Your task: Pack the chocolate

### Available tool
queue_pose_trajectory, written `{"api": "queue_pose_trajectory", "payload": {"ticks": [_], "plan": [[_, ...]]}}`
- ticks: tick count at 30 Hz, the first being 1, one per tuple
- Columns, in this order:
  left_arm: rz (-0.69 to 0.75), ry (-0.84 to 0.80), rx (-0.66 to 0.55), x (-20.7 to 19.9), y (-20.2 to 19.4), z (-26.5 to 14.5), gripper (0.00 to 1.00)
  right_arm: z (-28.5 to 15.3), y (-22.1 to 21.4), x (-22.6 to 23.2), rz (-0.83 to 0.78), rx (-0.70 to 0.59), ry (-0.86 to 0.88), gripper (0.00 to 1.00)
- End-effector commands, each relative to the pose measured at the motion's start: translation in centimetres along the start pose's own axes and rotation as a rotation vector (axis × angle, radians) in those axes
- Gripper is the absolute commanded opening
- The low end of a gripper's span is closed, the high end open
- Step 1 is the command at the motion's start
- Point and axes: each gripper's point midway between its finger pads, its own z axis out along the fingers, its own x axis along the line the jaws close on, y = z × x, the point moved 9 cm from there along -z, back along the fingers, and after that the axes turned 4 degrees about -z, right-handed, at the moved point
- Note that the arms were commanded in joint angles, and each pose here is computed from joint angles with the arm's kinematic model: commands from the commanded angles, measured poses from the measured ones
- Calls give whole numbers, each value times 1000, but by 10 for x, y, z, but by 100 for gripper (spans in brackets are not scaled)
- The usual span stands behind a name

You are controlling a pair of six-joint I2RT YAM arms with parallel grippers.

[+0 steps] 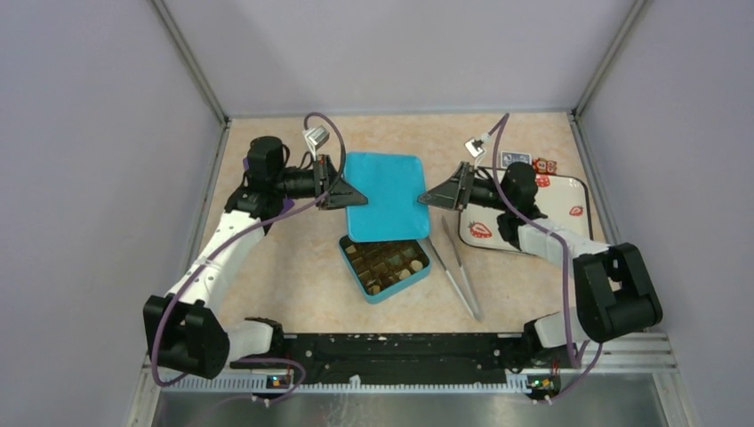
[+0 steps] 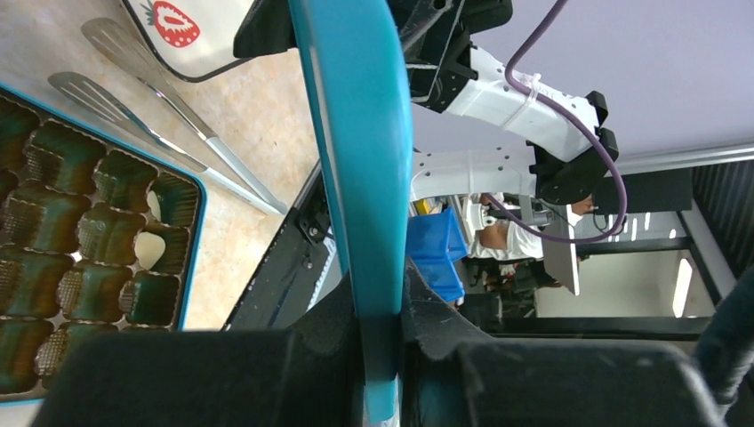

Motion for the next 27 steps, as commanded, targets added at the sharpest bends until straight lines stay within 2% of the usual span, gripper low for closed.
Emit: {"api": "queue_pose_trajectory", "payload": {"ticks": [1,7,11,13,16,19,21,24,25,27], "plan": [[119,-14,21,-20,5,-4,0,3,20,16,-129,-61,-40,86],[113,-41,26,-18,3,-4,0,6,15,22,-102,7,91,85],[98,-52,35,-14,2,-3,0,5,13,41,-87,13,326,79],[100,-53,36,-14,2,-3,0,7,10,40,-20,32,388,73],[97,-49,30,-13,2,-2,0,13,7,34,-5,43,392,60],[101,-48,26,-14,1,-3,0,14,7,33,-11,38,393,39],[111,-44,17,-15,1,-3,0,15,10,33,-18,37,395,29],[106,-33,11,-12,2,-2,4,17,12,32,-19,32,389,5],[106,-33,14,-12,2,-2,7,17,12,32,-17,30,389,0],[103,-24,15,-11,2,-2,18,18,13,32,-11,20,388,0]]}}
